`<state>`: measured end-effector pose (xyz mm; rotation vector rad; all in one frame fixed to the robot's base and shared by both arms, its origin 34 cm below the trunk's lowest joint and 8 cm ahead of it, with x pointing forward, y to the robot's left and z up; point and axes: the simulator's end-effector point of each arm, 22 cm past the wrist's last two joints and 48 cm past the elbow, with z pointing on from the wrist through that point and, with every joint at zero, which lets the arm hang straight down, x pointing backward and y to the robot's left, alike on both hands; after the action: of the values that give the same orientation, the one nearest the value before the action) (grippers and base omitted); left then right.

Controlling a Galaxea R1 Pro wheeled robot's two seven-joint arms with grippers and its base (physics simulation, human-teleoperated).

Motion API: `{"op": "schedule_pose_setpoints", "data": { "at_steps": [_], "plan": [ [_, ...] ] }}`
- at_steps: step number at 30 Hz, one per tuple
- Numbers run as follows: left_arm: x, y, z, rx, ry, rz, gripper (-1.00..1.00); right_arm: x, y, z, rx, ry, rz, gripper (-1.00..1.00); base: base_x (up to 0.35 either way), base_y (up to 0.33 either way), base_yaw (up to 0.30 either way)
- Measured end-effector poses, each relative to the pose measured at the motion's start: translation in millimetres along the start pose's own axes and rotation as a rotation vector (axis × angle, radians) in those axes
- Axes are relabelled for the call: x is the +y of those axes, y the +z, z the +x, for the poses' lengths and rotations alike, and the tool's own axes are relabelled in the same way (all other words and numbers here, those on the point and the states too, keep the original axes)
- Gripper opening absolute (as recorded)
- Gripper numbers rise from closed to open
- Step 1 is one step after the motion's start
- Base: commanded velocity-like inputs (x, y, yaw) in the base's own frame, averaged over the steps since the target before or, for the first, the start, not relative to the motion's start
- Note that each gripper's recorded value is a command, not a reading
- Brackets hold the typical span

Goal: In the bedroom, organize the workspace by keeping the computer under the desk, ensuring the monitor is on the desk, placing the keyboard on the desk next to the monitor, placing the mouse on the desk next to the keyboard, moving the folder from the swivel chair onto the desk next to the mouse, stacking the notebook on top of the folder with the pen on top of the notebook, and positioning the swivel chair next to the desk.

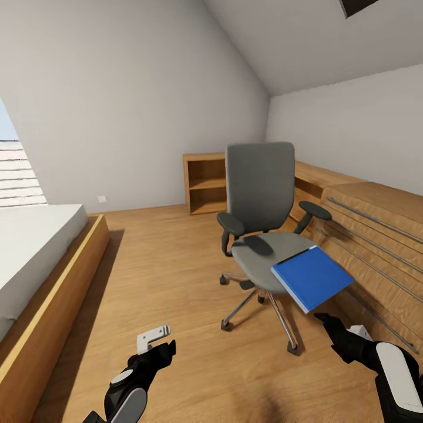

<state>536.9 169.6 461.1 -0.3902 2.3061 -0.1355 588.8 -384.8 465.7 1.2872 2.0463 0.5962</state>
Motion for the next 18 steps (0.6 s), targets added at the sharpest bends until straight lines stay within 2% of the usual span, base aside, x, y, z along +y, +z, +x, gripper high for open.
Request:
{"op": "schedule_pose_setpoints", "data": {
  "at_steps": [7, 18],
  "plan": [
    [5, 8.8, 16, 0.005, 0.002, -0.003, 1.0, -13, 7.8, 6, 0.0, 0.0, 0.0, 1.0, 0.0, 0.0, 0.0],
    [8, 21.7, 36, 0.054, 0.002, -0.016, 1.0, -33, 21.9, 12, 0.014, -0.006, 0.048, 1.0, 0.0, 0.0, 0.0]
  ]
}}
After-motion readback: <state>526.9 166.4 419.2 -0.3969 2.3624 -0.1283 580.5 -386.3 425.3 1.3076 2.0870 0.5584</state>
